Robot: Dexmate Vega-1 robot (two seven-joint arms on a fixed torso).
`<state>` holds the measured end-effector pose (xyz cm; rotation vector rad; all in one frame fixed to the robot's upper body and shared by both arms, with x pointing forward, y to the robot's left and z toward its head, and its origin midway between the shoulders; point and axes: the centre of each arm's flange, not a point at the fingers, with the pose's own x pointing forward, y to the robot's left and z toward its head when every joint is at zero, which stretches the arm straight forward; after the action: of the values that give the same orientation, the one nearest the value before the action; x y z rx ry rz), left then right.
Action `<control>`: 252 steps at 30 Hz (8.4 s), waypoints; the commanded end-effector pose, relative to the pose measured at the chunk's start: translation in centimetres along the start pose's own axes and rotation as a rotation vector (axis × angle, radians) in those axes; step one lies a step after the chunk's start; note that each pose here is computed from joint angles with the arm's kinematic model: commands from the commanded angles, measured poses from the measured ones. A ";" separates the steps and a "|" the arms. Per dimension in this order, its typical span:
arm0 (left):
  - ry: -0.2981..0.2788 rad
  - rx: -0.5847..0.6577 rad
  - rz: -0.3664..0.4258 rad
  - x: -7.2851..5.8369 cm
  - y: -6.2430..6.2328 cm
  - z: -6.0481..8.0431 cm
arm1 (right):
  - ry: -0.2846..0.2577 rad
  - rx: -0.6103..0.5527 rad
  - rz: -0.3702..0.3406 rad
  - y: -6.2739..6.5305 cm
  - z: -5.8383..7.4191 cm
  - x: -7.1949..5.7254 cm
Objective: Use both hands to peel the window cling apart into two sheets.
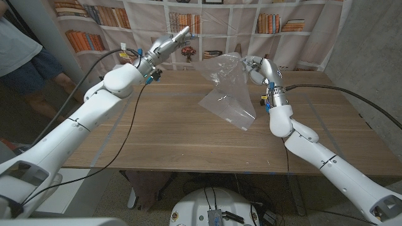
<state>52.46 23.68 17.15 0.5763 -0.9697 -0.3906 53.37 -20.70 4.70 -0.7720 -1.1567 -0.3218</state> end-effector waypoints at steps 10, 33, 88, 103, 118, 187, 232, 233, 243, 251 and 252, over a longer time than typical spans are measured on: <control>-0.011 0.040 0.058 1.2 0.9 0.3 | -0.061 -0.003 -0.011 0.2 2.0 -0.8; 0.038 -0.006 -0.109 3.6 0.6 0.1 | -0.176 0.001 -0.021 -0.3 3.9 0.2; 0.099 -0.059 -0.202 4.1 -1.1 -1.1 | -0.222 -0.005 0.025 0.8 4.3 1.7; 0.091 -0.113 -0.254 5.4 -1.5 -1.4 | -0.283 0.004 0.011 0.2 5.7 1.6; 0.095 -0.116 -0.257 5.2 -1.5 -1.4 | -0.281 0.006 0.014 0.2 5.5 1.4; 0.089 -0.142 -0.318 5.8 -3.0 -1.9 | -0.247 -0.007 0.036 0.9 4.7 1.5; 0.101 -0.179 -0.349 5.1 -5.3 -2.7 | -0.289 -0.014 0.027 1.3 5.9 1.5; 0.101 -0.181 -0.356 5.1 -5.3 -2.7 | -0.291 -0.014 0.029 1.3 5.9 1.5; 0.098 -0.177 -0.358 5.1 -5.8 -2.5 | -0.297 -0.006 0.021 1.3 6.0 1.6; 0.109 -0.185 -0.349 5.1 -6.4 -2.4 | -0.292 0.000 0.018 1.3 6.0 1.3; 0.120 -0.179 -0.345 5.1 -6.5 -2.3 | -0.292 0.001 0.018 1.3 6.0 1.3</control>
<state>56.87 17.05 15.90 0.5984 -0.7270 -0.7489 50.57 -15.41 6.73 -0.8574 -1.4215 -0.1972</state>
